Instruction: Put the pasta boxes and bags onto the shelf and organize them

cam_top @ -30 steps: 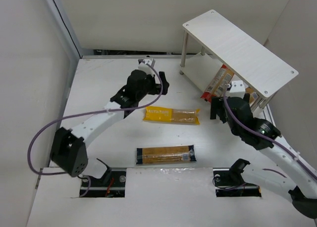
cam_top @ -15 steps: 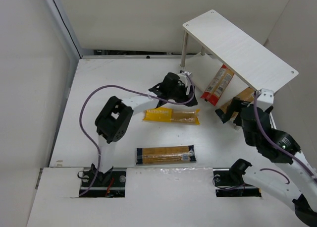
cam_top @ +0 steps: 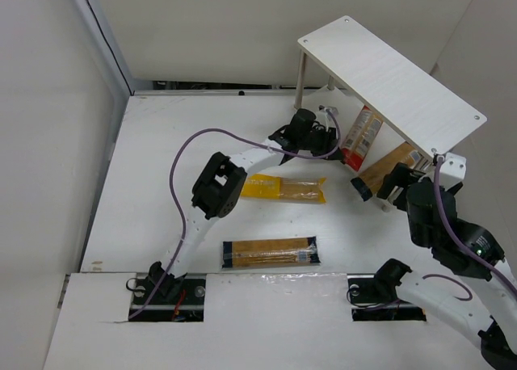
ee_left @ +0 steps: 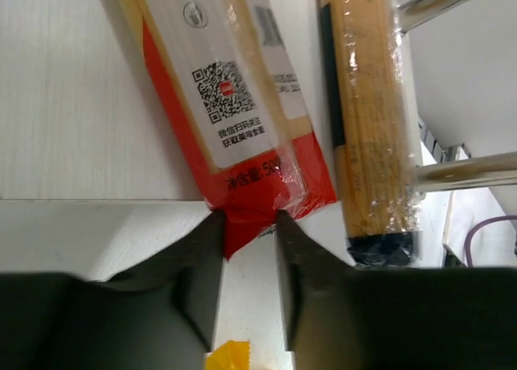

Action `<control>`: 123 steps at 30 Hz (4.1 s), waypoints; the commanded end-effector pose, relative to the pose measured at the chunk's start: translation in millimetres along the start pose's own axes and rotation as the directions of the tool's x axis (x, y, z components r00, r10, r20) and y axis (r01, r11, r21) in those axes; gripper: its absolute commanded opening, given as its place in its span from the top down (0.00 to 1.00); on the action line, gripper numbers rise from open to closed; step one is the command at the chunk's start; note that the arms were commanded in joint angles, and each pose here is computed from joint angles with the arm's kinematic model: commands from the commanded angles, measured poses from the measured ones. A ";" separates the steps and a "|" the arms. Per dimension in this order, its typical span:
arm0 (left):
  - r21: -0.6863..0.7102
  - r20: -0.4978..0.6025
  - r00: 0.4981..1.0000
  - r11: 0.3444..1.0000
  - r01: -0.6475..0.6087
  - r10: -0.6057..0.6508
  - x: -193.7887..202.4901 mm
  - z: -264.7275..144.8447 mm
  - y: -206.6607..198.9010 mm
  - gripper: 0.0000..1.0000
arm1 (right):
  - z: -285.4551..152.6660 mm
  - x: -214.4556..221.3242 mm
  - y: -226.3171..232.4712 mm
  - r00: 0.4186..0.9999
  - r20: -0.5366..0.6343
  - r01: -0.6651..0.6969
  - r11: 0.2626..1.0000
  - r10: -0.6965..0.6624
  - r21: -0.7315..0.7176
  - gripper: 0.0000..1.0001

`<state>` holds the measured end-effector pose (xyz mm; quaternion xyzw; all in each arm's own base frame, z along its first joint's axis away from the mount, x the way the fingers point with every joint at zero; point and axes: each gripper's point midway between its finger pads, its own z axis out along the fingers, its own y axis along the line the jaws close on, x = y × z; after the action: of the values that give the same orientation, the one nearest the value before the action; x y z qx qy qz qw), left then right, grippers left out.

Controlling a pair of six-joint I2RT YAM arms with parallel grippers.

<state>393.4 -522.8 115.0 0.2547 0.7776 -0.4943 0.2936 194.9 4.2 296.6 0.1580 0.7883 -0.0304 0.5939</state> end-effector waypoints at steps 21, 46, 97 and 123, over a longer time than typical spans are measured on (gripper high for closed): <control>-0.245 0.122 0.987 0.967 -0.069 0.102 -73.0 -60.1 42.3 0.88 | -4.8 -10.4 -19.0 0.998 0.053 -0.039 0.997 0.036 0.061 0.00; -0.740 0.596 0.796 0.316 0.594 -0.105 114.4 -418.8 38.0 0.00 | 59.2 124.0 284.8 0.558 0.494 0.615 -0.067 -0.667 -0.786 0.00; -0.624 0.684 0.722 0.430 0.652 -0.102 117.4 -428.9 15.8 0.00 | 62.4 -158.6 210.7 0.960 0.279 0.067 0.940 0.031 -0.335 1.00; -0.636 0.645 0.753 0.455 0.623 -0.129 117.4 -416.0 15.0 0.00 | 103.3 -191.8 -53.7 0.944 0.235 -0.321 0.803 0.230 0.503 0.15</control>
<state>232.5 -119.8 153.4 -0.2444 0.8502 -0.1627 0.4371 315.0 -119.8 413.1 0.4616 0.6623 -0.2104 0.5514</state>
